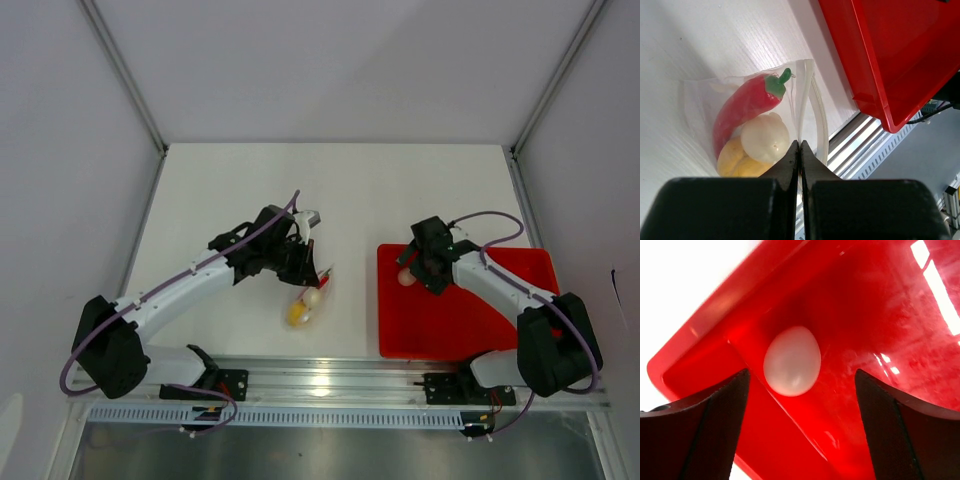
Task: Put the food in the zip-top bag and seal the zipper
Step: Pick up the fake food from the bin.
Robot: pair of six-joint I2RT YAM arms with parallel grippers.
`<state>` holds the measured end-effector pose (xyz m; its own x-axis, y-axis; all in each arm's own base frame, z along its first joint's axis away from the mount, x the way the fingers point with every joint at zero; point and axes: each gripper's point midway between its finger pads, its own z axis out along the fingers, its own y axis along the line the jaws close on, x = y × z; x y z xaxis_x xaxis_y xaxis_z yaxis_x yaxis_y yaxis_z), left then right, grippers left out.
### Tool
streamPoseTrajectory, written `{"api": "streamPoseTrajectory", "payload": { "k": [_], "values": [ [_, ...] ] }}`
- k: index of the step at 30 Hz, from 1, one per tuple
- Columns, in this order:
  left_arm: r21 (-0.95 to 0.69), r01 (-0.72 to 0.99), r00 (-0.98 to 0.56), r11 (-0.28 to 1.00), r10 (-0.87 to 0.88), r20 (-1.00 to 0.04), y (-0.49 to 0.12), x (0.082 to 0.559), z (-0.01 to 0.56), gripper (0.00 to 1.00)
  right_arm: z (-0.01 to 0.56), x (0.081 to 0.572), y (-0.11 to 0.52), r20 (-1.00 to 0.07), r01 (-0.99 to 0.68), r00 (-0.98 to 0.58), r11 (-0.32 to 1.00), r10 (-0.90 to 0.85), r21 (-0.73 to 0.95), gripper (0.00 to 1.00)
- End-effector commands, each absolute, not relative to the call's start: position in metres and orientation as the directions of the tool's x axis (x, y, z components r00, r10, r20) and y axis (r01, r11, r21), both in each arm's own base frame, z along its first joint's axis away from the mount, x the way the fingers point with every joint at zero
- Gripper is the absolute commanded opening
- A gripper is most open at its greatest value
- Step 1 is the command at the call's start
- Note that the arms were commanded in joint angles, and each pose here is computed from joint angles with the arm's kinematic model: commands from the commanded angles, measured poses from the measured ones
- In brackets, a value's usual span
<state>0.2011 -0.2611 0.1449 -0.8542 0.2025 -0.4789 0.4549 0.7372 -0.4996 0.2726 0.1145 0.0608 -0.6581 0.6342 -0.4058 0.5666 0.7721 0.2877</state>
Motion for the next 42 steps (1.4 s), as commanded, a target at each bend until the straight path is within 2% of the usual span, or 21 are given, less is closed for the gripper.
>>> {"api": "streamPoseTrajectory", "payload": {
  "k": [1, 11, 17, 21, 23, 24, 26, 29, 32, 42],
  "values": [
    [-0.518, 0.486, -0.833, 0.704, 0.192, -0.519, -0.265, 0.201, 0.159, 0.01, 0.056, 0.288, 0.119, -0.407, 0.578, -0.628, 0.747, 0.664, 0.327, 0.86],
    [-0.524, 0.486, -0.836, 0.699, 0.196, -0.513, -0.267, 0.2, 0.158, 0.0, 0.038, 0.296, 0.127, -0.379, 0.57, -0.654, 0.756, 0.654, 0.322, 0.79],
    [-0.523, 0.482, -0.839, 0.703, 0.198, -0.507, -0.266, 0.201, 0.156, 0.01, 0.034, 0.295, 0.126, -0.379, 0.576, -0.649, 0.752, 0.659, 0.32, 0.66],
    [-0.525, 0.48, -0.84, 0.703, 0.195, -0.507, -0.267, 0.201, 0.155, 0.01, 0.032, 0.293, 0.126, -0.377, 0.574, -0.649, 0.751, 0.66, 0.326, 0.52],
    [-0.526, 0.478, -0.841, 0.704, 0.194, -0.505, -0.267, 0.201, 0.155, 0.01, 0.031, 0.291, 0.126, -0.374, 0.576, -0.652, 0.752, 0.659, 0.322, 0.5],
    [-0.525, 0.481, -0.84, 0.703, 0.197, -0.506, -0.267, 0.201, 0.155, 0.01, 0.03, 0.29, 0.125, -0.374, 0.576, -0.652, 0.752, 0.659, 0.322, 0.43],
    [-0.526, 0.478, -0.84, 0.703, 0.191, -0.508, -0.267, 0.201, 0.155, 0.01, 0.028, 0.287, 0.124, -0.372, 0.576, -0.654, 0.752, 0.659, 0.32, 0.35],
    [-0.526, 0.476, -0.843, 0.705, 0.194, -0.502, -0.266, 0.201, 0.153, 0.01, 0.026, 0.284, 0.124, -0.367, 0.574, -0.657, 0.752, 0.659, 0.324, 0.14],
    [-0.53, 0.475, -0.844, 0.703, 0.191, -0.502, -0.268, 0.2, 0.154, 0.01, 0.029, 0.279, 0.127, -0.364, 0.561, -0.666, 0.758, 0.652, 0.333, 0.01],
    [-0.545, 0.478, -0.845, 0.689, 0.192, -0.499, -0.274, 0.199, 0.159, 0.01, 0.097, 0.257, 0.149, -0.523, 0.354, -0.681, 0.856, 0.512, 0.377, 0.0]
  ]
}}
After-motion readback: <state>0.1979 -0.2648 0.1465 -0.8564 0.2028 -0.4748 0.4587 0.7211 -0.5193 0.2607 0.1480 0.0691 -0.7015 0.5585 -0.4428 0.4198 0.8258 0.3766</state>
